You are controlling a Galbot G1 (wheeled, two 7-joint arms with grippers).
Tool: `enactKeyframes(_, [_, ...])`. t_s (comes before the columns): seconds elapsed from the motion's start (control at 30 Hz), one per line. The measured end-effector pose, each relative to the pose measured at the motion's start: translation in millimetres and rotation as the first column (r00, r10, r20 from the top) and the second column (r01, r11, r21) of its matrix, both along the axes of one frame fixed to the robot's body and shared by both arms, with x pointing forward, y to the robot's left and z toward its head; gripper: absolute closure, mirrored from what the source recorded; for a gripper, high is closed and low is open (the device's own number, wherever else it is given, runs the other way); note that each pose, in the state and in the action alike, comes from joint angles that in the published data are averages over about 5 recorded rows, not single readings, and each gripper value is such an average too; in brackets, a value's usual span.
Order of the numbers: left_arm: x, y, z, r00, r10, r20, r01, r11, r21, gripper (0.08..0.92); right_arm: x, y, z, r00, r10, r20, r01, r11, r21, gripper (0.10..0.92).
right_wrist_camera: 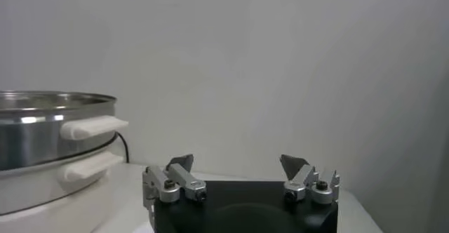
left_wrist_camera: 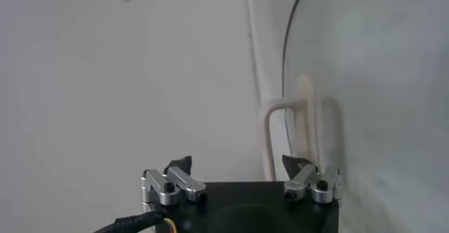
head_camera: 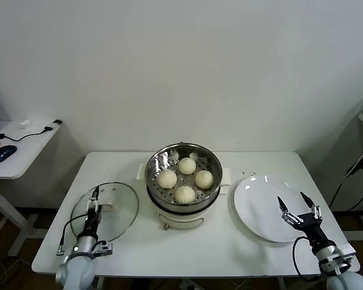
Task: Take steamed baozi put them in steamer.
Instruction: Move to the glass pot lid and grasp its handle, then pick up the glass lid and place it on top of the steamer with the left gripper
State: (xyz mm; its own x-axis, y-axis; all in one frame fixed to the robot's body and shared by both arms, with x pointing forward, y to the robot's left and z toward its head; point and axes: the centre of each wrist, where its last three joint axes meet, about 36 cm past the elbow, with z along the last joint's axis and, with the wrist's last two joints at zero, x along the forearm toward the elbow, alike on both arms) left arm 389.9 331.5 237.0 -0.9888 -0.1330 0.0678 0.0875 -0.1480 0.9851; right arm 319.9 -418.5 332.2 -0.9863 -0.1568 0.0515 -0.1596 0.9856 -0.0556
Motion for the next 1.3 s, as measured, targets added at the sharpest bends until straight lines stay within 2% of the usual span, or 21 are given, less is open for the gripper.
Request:
enactKeyframes(0.1, [5, 0, -2, 1.0000, -0.001, 0.000, 0.001, 1.000, -0.009, 0.198, -2, -2, -3, 1.000, -0.002, -0.003, 0.002, 1.000, -0.007, 0.200])
enactKeyframes(0.17, [6, 0, -2, 1.0000, -0.007, -0.003, 0.007, 1.000, -0.020, 0.242, -2, -3, -4, 1.000, -0.003, -0.004, 0.003, 1.000, -0.012, 0.200])
enactKeyframes(0.43, [11, -1, -4, 0.9996, -0.024, -0.012, 0.023, 0.997, -0.078, 0.476, -2, -8, -10, 1.000, -0.006, -0.008, 0.006, 0.999, -0.033, 0.200])
enactKeyframes(0.87, [18, 0, -4, 0.9995, -0.022, -0.024, 0.019, 0.990, -0.140, 0.832, -4, -14, -17, 1.000, -0.019, -0.010, 0.019, 0.998, -0.053, 0.200])
enactKeyframes(1.1, [13, 7, 7, 0.9999, -0.011, -0.006, 0.009, 0.988, -0.157, 0.852, -1, -18, -16, 1.000, -0.024, -0.004, 0.024, 0.998, -0.061, 0.200])
enactKeyframes(1.3, [2, 14, 35, 0.9988, 0.009, 0.048, -0.001, 0.986, -0.164, 0.852, 3, -21, -16, 1.000, -0.029, 0.001, 0.029, 0.997, -0.065, 0.200])
